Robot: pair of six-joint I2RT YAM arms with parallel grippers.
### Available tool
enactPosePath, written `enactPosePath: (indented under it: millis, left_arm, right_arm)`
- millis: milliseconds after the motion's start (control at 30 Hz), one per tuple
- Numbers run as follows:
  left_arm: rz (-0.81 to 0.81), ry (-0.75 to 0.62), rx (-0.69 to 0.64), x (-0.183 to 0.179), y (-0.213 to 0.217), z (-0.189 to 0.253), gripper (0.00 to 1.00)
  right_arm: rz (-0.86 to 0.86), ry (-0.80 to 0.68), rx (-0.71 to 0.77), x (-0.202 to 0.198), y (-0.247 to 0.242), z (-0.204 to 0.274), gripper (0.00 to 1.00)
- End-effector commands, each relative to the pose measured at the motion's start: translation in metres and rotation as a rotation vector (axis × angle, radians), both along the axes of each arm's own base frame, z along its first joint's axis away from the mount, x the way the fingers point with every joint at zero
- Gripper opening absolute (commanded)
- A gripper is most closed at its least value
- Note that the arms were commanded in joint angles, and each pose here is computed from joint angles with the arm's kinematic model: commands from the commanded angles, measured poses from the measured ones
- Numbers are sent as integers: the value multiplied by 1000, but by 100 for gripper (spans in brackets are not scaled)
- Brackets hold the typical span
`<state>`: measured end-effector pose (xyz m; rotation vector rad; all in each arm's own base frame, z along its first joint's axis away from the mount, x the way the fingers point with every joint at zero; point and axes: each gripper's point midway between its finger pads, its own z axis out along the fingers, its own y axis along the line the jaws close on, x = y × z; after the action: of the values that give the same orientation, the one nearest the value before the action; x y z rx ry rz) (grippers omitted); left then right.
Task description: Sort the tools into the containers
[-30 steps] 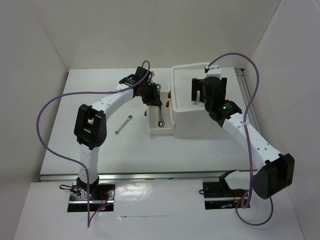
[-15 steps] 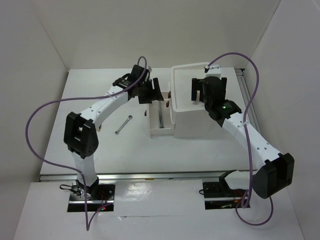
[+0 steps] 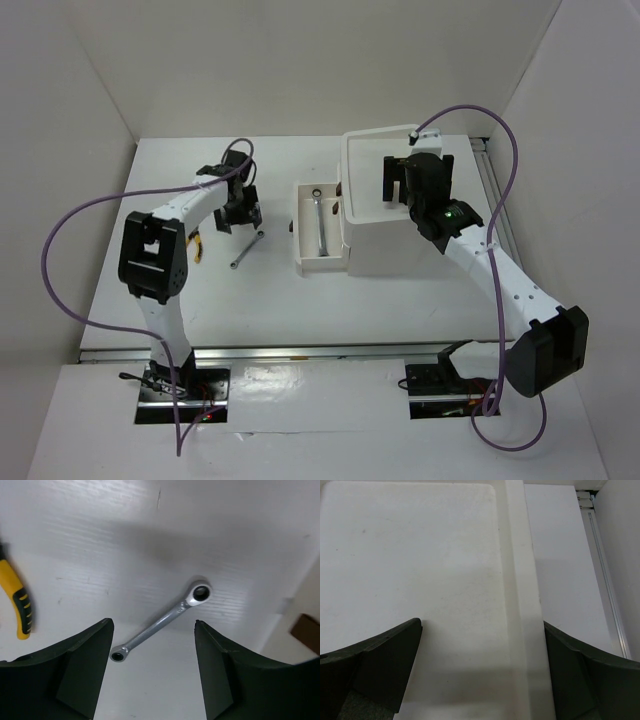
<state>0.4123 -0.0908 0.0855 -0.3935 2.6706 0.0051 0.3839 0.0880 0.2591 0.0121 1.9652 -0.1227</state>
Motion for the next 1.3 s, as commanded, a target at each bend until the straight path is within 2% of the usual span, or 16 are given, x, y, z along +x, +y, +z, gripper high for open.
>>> enactPosePath:
  millis: [0,300,367,533,633,767,800,833,867,900,1000,1100,1133,1233,1267]
  left_arm:
    - [-71,84,-8,-9,5,-22,78]
    - [-96,200,-2,-32,10,-63,77]
    - [-95,229,3,-38,11,-73,71]
    - [-118,315,82,-58,7,-101,67]
    - [-106,361,134,-67,6,-108,52]
    - [-92,406,166,-73,7,-110,47]
    - [-92,415,168,-74,7,-111,37]
    - [-92,423,170,-73,7,-112,16]
    - [-101,424,172,-73,7,-111,4]
    - [-101,424,172,-73,7,-111,0]
    - [-115,436,142,-74,9,-112,0]
    - [-118,370,56,-62,-2,-97,0]
    - [-127,263,10,-45,-11,-71,0]
    - [-182,79,-182,-26,-46,-14,0]
    - [-243,-54,-325,-14,-72,30,0]
  right_arm:
    - [170,280,-8,-35,35,-74,100]
    - [170,271,-5,-34,36,-72,100]
    - [171,263,-1,-34,36,-69,100]
    - [171,263,-1,-36,34,-70,100]
    - [164,250,-2,-37,33,-66,100]
    - [164,241,2,-37,32,-62,100]
    - [155,246,-6,-38,30,-63,100]
    - [155,238,-3,-39,29,-60,100]
    - [146,235,-8,-39,27,-60,100]
    - [146,224,-3,-40,27,-56,100]
    - [147,224,-3,-40,27,-56,100]
    - [139,222,-8,-39,25,-55,100]
    - [139,222,-8,-39,25,-55,100]
    - [138,230,-11,-39,26,-58,100]
    - [128,227,-17,-38,24,-58,100]
